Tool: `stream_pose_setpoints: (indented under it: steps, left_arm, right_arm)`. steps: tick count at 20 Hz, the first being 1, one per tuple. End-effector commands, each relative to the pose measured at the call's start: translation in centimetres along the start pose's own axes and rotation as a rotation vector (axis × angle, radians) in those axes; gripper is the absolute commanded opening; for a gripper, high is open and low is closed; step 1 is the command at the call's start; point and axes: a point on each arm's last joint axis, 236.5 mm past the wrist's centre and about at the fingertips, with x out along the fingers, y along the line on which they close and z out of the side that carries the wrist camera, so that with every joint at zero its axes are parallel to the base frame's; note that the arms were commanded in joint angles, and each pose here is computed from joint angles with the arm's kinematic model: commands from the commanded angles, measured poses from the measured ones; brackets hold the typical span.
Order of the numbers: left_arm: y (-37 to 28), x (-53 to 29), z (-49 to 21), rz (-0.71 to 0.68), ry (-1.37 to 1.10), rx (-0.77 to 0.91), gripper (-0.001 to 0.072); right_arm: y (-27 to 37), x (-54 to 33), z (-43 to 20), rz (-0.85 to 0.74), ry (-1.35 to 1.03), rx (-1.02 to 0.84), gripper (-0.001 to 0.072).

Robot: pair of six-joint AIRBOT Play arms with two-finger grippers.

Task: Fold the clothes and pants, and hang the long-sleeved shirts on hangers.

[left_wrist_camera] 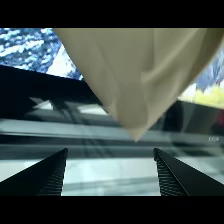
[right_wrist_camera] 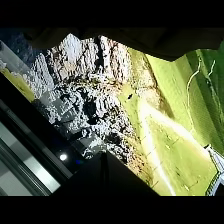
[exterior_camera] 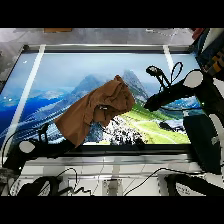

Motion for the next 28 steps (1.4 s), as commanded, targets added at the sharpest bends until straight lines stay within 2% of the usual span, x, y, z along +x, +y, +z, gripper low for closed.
stream_pose_setpoints:
  steps: [1, 4, 6, 9, 10, 11, 15, 20, 21, 22, 24, 25, 28]
  left_arm:
    - [0.0, 0.7, 1.6, -0.028, -0.094, -0.065, 0.0585]
    - [0.1, 0.7, 2.4, -0.029, -0.131, -0.073, 0.0585]
    - [0.1, 0.7, 2.6, -0.027, -0.138, -0.065, 0.0539]
    - [0.1, 0.7, 2.6, -0.027, -0.139, -0.065, 0.0538]
    - [0.1, 0.7, 2.6, -0.026, -0.138, -0.066, 0.0516]
    - [0.3, 0.9, 2.4, -0.023, -0.126, -0.073, 0.0497]
    - [1.1, 2.9, 1.1, -0.018, -0.028, -0.125, 0.0497]
    - [-1.5, 4.0, 1.9, -0.153, -0.031, -0.053, 0.0485]
    - [-1.7, 3.9, 2.3, -0.161, -0.049, -0.023, 0.0435]
    - [-1.8, 3.9, 2.6, -0.163, -0.065, 0.004, 0.0276]
    - [-1.5, 3.9, 3.2, -0.149, -0.090, 0.015, 0.0038]
    - [-1.4, 3.9, 3.5, -0.142, -0.102, 0.014, 0.0015]
    - [-1.5, 3.7, 3.9, -0.141, -0.116, 0.057, 0.0014]
  right_arm:
    - [0.0, 0.0, 0.3, 0.002, -0.013, -0.002, 0.0032]
    - [-0.4, 0.0, 1.0, -0.015, -0.041, -0.001, 0.0032]
    - [-0.7, -0.1, 1.6, -0.031, -0.068, -0.001, 0.0032]
    - [-1.1, -0.1, 2.3, -0.047, -0.096, 0.000, 0.0032]
    - [-1.1, -0.1, 2.3, -0.048, -0.097, 0.000, 0.0033]
    - [-1.1, -0.1, 2.3, -0.048, -0.097, 0.000, 0.0032]
    - [-1.1, -0.1, 2.3, -0.048, -0.098, 0.000, 0.0032]
    - [-1.1, -0.1, 2.3, -0.048, -0.097, 0.000, 0.0032]
    - [-1.1, -0.1, 2.2, -0.047, -0.096, 0.000, 0.0032]
    - [-0.9, -0.1, 1.8, -0.036, -0.078, 0.002, 0.0032]
    - [0.2, 0.1, 1.6, 0.006, -0.067, 0.014, 0.0031]
    - [1.5, 0.3, 2.1, 0.051, -0.082, 0.016, 0.0032]
    - [6.8, 2.5, 3.9, 0.207, -0.146, 0.019, 0.0031]
